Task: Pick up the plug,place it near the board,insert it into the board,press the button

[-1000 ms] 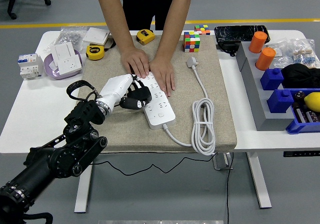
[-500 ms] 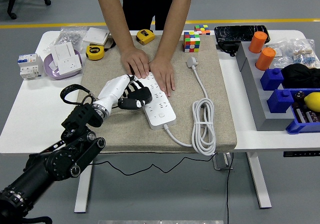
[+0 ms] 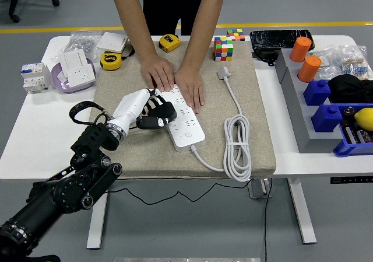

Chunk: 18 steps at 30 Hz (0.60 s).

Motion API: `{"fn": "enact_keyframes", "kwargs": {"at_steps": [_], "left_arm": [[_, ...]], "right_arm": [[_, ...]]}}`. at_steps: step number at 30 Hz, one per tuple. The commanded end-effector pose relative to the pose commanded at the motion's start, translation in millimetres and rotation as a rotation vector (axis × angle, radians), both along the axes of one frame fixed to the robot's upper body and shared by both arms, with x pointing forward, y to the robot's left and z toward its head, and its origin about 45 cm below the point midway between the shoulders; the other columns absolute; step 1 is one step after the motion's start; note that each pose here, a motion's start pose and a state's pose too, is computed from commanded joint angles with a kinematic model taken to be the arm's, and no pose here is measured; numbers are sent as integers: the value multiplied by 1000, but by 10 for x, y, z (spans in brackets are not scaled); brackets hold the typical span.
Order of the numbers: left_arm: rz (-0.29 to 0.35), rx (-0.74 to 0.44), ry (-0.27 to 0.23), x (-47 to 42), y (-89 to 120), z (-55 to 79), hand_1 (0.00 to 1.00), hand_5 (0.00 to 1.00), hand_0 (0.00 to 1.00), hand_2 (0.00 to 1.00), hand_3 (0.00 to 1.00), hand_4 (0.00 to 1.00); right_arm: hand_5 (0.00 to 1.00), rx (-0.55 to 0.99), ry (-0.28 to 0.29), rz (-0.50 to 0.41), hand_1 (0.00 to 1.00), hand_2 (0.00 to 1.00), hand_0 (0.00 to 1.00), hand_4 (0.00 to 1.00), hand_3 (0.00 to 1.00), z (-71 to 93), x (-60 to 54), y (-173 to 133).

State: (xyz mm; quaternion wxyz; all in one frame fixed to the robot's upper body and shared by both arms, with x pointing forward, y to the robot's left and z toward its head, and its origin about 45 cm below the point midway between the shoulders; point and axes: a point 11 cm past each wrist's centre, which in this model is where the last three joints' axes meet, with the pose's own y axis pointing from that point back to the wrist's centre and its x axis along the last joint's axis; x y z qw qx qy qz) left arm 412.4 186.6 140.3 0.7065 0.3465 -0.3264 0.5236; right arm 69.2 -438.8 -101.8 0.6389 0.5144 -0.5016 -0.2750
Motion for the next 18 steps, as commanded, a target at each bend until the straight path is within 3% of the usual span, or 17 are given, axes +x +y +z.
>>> {"fn": "enact_keyframes", "kwargs": {"at_steps": [10, 18], "left_arm": [[14, -14, -73, 86, 26, 161, 322, 264, 297, 407, 454, 804], [-4, -23, -61, 94, -4, 179, 327, 265, 299, 404, 455, 801]], "right_arm": [[570, 2, -7, -1, 718, 693, 810, 884, 604, 4, 36, 7], [570, 1, -7, -5, 718, 693, 808, 884, 605, 4, 31, 4]]}}
